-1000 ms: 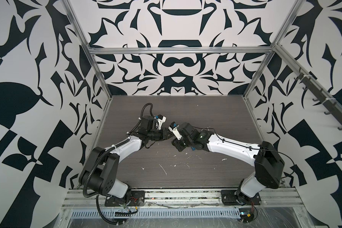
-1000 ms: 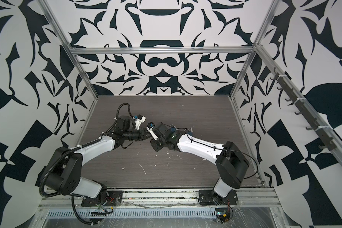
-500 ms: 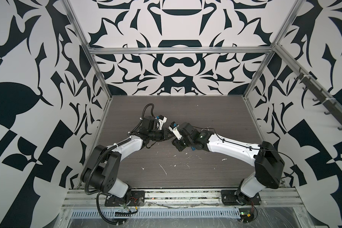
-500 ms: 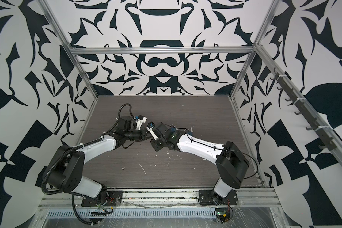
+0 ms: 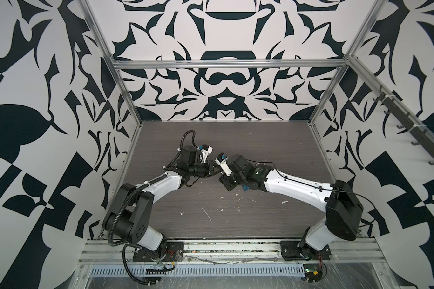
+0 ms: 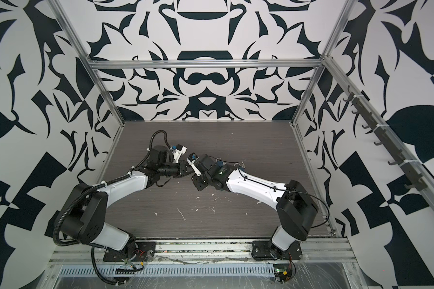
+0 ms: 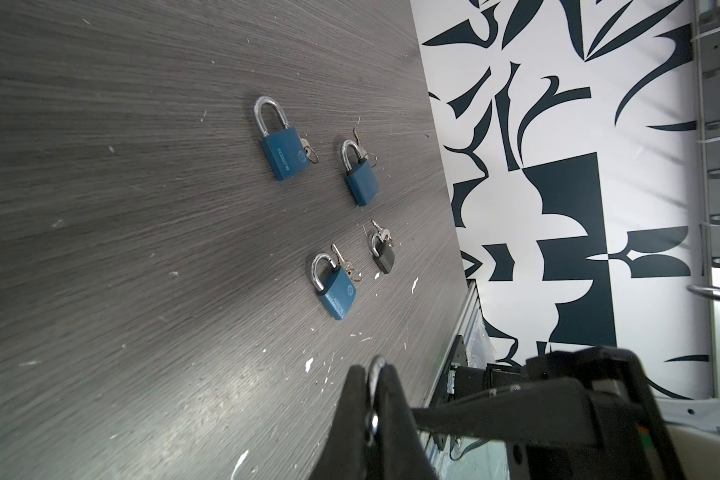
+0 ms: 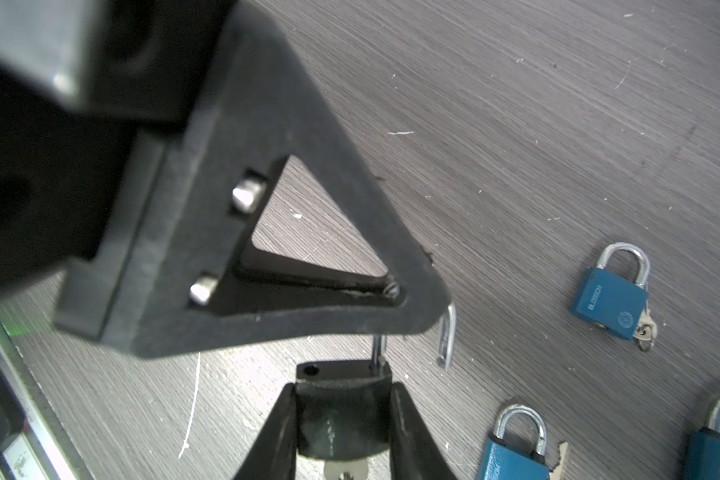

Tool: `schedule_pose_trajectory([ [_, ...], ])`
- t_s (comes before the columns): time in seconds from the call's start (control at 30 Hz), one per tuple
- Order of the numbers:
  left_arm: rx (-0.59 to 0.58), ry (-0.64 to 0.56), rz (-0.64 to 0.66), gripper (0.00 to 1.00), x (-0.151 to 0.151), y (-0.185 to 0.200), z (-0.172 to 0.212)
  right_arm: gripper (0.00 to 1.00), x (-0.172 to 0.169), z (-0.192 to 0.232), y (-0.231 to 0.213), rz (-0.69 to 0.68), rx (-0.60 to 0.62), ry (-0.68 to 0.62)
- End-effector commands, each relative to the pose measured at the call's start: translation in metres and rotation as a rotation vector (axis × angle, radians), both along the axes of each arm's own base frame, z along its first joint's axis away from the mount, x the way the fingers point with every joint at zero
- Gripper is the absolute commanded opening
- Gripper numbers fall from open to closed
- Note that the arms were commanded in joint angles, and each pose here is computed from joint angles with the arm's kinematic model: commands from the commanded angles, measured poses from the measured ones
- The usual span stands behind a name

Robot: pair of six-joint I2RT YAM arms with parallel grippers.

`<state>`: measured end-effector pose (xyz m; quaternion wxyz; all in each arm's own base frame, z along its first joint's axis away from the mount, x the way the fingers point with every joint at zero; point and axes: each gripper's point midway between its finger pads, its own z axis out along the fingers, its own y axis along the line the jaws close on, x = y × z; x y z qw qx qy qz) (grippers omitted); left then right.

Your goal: Lock with the key

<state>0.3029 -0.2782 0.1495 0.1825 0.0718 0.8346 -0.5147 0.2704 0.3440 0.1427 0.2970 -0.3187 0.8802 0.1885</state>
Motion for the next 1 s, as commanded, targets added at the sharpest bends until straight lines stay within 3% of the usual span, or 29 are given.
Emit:
schedule_pose_trajectory([
  [0.0,-0.035,-0.012,0.023,0.00,0.006,-0.004,0.005,0.46,0.002,0.053,0.022,0.028,0.167,-0.064],
  [0.13,-0.083,-0.014,0.070,0.00,0.015,-0.001,0.016,0.54,0.001,0.056,0.016,0.006,0.216,-0.043],
  [0.27,-0.097,-0.020,0.110,0.00,0.023,0.002,0.024,0.55,0.002,0.063,0.004,-0.026,0.283,-0.022],
  [0.47,-0.126,0.034,0.153,0.00,0.026,0.003,0.031,0.51,0.013,0.075,-0.034,-0.092,0.419,-0.034],
  [0.97,-0.170,0.154,0.170,0.00,0.024,0.000,0.036,0.45,0.027,0.063,-0.029,-0.062,0.449,-0.105],
])
